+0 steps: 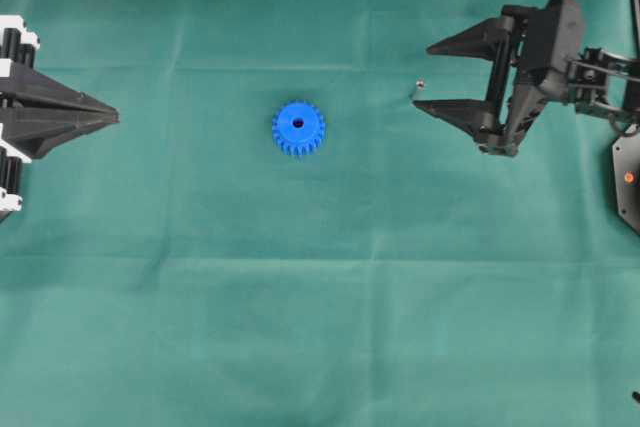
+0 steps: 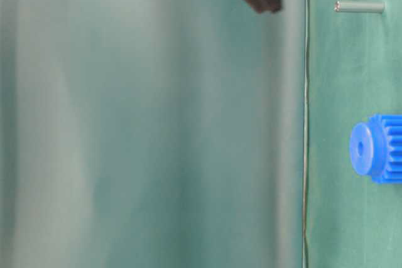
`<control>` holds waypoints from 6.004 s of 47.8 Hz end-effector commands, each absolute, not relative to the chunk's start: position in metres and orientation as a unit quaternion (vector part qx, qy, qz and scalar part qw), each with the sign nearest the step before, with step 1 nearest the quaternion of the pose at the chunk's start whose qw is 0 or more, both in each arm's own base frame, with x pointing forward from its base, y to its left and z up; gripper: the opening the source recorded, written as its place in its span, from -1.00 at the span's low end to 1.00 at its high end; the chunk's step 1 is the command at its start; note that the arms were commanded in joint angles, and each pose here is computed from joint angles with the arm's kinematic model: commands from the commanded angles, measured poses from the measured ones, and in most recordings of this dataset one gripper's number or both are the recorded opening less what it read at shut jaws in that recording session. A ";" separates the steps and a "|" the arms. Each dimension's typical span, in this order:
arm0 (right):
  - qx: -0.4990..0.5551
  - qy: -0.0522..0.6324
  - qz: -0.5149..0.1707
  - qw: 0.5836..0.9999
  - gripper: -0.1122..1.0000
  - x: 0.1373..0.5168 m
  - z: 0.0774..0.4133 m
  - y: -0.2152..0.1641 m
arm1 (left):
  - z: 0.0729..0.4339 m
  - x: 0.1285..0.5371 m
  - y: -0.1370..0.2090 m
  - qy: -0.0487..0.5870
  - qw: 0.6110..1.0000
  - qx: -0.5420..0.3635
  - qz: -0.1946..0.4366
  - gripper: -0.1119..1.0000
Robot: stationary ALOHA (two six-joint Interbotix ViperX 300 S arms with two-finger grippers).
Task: Insert the shaft placed at a random location into the center hole of the small gear at another random location.
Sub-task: 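Lower the right gripper over the shaft and close on it, then lift the shaft upright with the right gripper, then carry the held shaft left over the blue gear's center hole, then lower the shaft into the gear's center hole with the right gripper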
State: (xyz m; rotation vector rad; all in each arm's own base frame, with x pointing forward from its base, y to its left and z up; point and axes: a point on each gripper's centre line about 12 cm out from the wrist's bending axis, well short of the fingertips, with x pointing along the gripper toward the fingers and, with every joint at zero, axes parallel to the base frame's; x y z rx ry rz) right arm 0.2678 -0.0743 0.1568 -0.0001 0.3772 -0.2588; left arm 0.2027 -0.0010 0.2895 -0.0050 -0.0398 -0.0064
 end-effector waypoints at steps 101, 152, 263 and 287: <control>0.020 0.216 -0.154 0.964 -0.57 0.282 0.159 -0.091 | 0.296 0.206 -0.001 -0.027 1.000 -0.003 -0.004 -0.79; 0.014 0.208 -0.125 0.970 -0.57 0.314 0.171 -0.081 | 0.295 0.206 -0.001 -0.025 1.000 -0.003 -0.004 -0.79; 0.000 0.211 -0.060 0.976 -0.57 0.425 0.155 -0.050 | 0.295 0.206 -0.001 -0.024 1.000 -0.003 -0.004 -0.79; 0.004 0.215 -0.064 0.975 -0.57 0.428 0.139 -0.052 | 0.295 0.206 -0.001 -0.024 1.000 -0.003 -0.004 -0.79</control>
